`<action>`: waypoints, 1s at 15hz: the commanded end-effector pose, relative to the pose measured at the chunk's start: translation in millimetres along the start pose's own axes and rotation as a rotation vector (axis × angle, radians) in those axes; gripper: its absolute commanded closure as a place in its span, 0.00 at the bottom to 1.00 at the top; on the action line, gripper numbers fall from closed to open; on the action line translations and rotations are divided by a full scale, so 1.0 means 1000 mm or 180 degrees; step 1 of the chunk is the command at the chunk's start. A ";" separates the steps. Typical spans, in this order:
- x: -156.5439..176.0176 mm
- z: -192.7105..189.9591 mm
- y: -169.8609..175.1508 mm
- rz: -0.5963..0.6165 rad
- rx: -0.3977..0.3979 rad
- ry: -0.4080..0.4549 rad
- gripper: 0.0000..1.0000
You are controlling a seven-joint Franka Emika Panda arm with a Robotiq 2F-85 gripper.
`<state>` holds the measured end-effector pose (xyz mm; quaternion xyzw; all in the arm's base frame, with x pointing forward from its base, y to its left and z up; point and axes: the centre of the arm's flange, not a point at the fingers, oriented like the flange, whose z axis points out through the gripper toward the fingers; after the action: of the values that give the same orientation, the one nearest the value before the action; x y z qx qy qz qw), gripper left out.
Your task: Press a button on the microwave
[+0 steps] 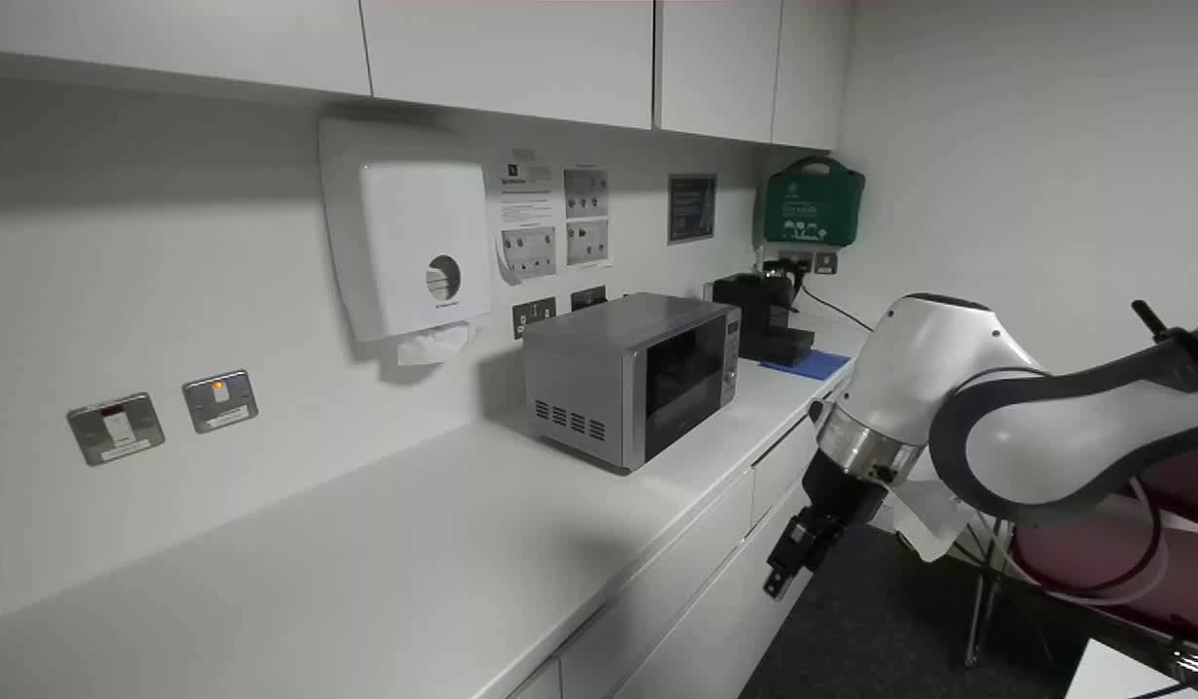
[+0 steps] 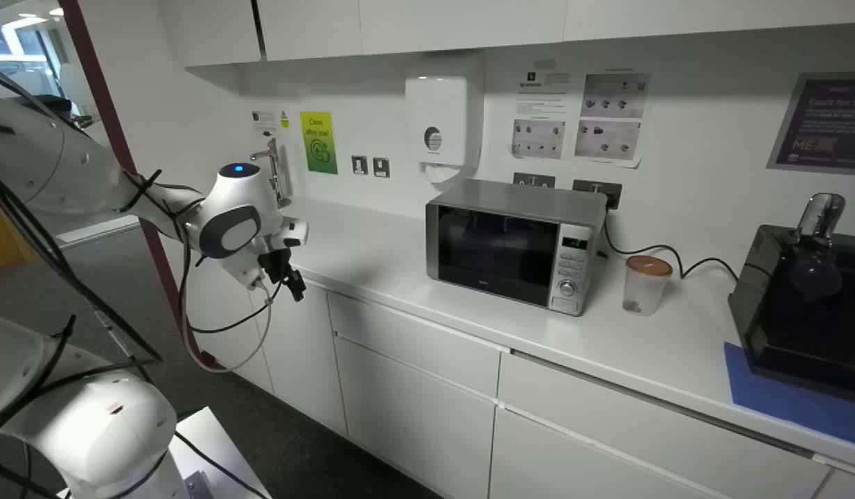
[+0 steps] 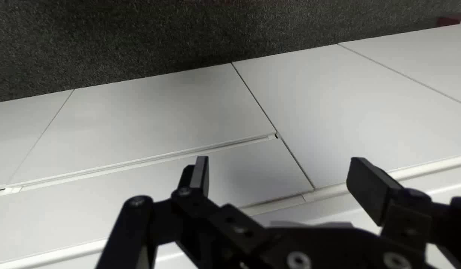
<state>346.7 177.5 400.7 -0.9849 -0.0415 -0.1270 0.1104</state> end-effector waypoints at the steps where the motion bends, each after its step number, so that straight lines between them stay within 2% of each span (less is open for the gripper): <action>1: 0.000 0.000 0.000 0.0000 0.0000 0.0000 0.00; 8: 0.000 0.000 0.000 0.0000 0.0000 0.0000 0.00; 10: 0.011 -0.005 0.015 0.0372 0.0044 0.0272 0.00; 15: 0.037 -0.022 0.087 0.1142 0.0147 0.0554 0.00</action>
<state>373.5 129.0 413.8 -0.9728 0.0746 -0.1686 0.1399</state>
